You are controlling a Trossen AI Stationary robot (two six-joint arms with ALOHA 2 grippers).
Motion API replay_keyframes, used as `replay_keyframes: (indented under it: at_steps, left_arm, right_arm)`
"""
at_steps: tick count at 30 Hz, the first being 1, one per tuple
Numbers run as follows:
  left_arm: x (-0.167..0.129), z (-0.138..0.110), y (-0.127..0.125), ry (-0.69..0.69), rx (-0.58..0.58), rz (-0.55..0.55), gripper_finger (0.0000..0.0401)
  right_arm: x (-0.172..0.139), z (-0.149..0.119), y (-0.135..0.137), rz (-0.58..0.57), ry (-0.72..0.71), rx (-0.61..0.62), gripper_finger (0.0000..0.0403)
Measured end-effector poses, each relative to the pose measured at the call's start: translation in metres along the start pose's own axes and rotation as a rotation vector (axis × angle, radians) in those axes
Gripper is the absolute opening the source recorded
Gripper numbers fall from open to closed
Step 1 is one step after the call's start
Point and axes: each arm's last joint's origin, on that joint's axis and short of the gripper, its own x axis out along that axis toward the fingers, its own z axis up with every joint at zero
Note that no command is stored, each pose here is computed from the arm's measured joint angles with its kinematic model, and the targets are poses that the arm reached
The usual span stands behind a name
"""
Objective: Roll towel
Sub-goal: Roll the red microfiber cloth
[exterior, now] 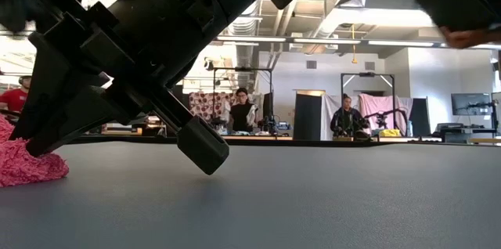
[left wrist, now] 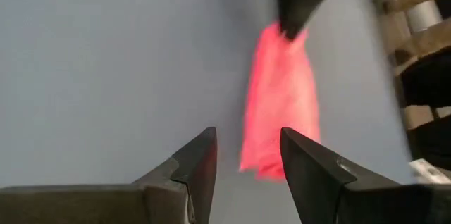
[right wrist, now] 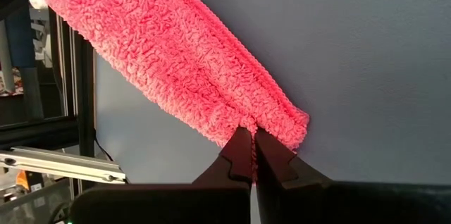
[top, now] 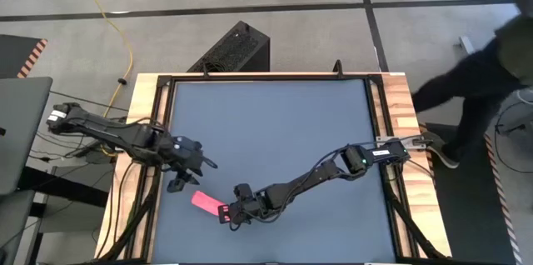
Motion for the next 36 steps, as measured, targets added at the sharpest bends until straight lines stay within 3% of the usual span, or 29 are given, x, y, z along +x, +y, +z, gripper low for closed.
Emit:
replay_keyframes:
  at_steps: [4,7,10,16,20,25,31,36]
  left_arm:
    - [-0.010,0.007,-0.022,-0.163,0.182,-0.152,0.0144]
    - [0.005,-0.003,-0.028,-0.158,0.274,-0.140,0.0144]
    - [0.024,-0.004,-0.028,-0.151,0.264,-0.086,0.0144]
    - [0.062,-0.001,-0.028,-0.045,0.247,-0.148,0.0160]
    - [0.087,-0.006,-0.023,0.047,0.222,-0.132,0.0178]
    - [0.110,-0.007,-0.020,0.069,0.205,-0.125,0.0200]
    - [0.127,-0.012,-0.015,0.124,0.156,-0.101,0.0211]
    - [0.120,-0.006,-0.020,0.111,0.141,-0.137,0.0211]
  right_arm:
    - [0.000,0.002,0.000,0.000,-0.002,0.002,0.0018]
    - [0.000,0.002,0.000,0.000,-0.002,0.000,0.0018]
    - [0.001,0.003,0.000,-0.001,-0.003,0.001,0.0018]
    - [0.001,0.005,0.000,-0.001,-0.006,-0.002,0.0018]
    - [0.001,0.005,0.000,-0.001,-0.006,-0.003,0.0018]
    - [0.001,0.005,0.000,-0.001,-0.007,-0.003,0.0018]
    - [0.001,0.005,0.000,-0.001,-0.007,-0.003,0.0018]
    - [0.001,0.005,0.000,-0.002,-0.002,-0.004,0.0018]
